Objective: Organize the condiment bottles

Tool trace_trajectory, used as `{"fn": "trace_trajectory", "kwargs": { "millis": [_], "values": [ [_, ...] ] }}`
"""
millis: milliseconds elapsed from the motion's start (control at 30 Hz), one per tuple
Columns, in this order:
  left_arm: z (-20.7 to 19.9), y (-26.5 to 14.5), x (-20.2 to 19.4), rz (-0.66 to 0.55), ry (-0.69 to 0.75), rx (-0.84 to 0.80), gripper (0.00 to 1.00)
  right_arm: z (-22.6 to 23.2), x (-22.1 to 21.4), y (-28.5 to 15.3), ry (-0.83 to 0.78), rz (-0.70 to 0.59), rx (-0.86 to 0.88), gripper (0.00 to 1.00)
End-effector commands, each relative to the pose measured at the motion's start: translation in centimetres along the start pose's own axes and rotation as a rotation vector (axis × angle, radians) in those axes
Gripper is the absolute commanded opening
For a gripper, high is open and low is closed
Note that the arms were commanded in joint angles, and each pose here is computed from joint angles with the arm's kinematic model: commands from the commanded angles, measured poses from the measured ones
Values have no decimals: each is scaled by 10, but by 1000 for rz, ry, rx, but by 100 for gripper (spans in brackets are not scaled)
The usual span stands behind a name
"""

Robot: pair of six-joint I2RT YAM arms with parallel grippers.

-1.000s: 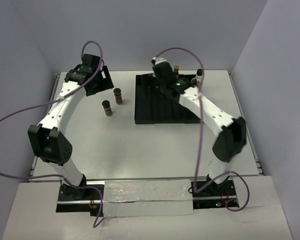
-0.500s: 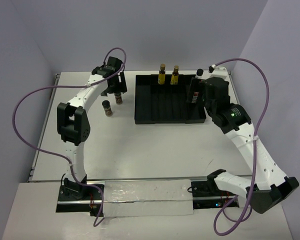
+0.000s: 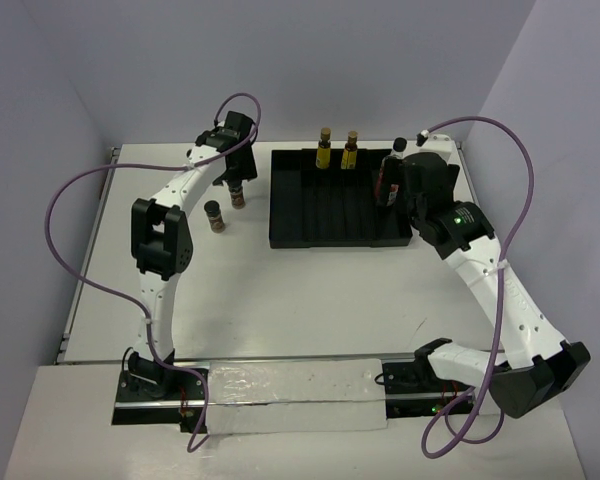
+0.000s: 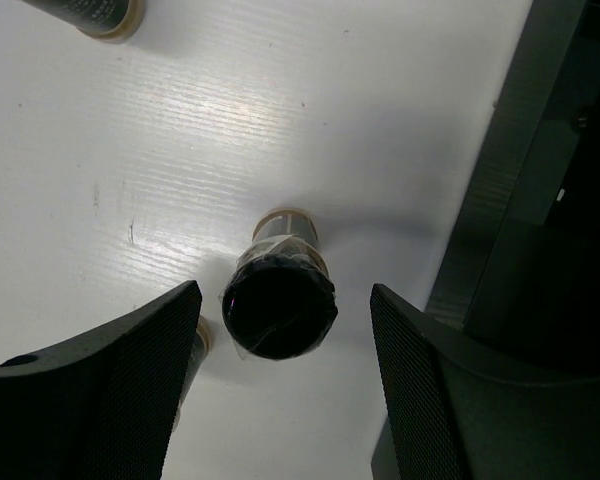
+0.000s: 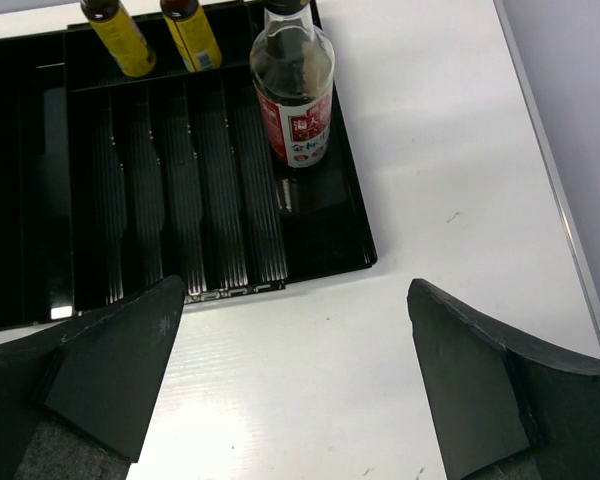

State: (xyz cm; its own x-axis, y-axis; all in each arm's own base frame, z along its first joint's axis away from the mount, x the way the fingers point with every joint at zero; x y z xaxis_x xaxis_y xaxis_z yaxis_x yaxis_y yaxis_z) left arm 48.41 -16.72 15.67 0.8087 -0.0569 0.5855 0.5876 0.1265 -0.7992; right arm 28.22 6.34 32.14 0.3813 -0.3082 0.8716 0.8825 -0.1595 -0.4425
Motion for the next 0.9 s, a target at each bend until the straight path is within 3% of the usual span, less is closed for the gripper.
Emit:
{"fn": "trace_trajectory", "kwargs": {
  "millis": [0,333,533,633,767,867],
  "values": [
    [-3,-3,12,-42,-26,8,76,-4,9,-2,12,-29,-25,100],
    [-4,0,10,-41,-36,15,71,-5,11,2,14,-34,-45,100],
    [-5,3,8,-34,-37,11,57,-6,11,3,10,-33,-55,100],
    [-5,0,8,-38,-32,11,46,-7,11,2,12,-34,-55,100],
    [-2,-12,16,-77,-37,7,13,-7,11,2,12,-33,-54,100],
    [-1,-31,29,-127,-40,-11,10,-7,13,1,14,-37,-53,100]
  ]
}}
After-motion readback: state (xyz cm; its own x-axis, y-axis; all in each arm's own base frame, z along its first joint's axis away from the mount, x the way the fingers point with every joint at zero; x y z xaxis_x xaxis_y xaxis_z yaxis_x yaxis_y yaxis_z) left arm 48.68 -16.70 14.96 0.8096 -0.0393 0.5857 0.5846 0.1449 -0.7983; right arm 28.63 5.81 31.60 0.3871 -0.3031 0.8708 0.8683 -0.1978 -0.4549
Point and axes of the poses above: each gripper's point midway between its finger pads, its own y axis out along the fingers, its own z axis along the line the jaws close on, x = y × z, the point moved 5 cm from there along -y, back along the fingers, and after that the axes turned 12 degrees about y, right-handed, at the moved point
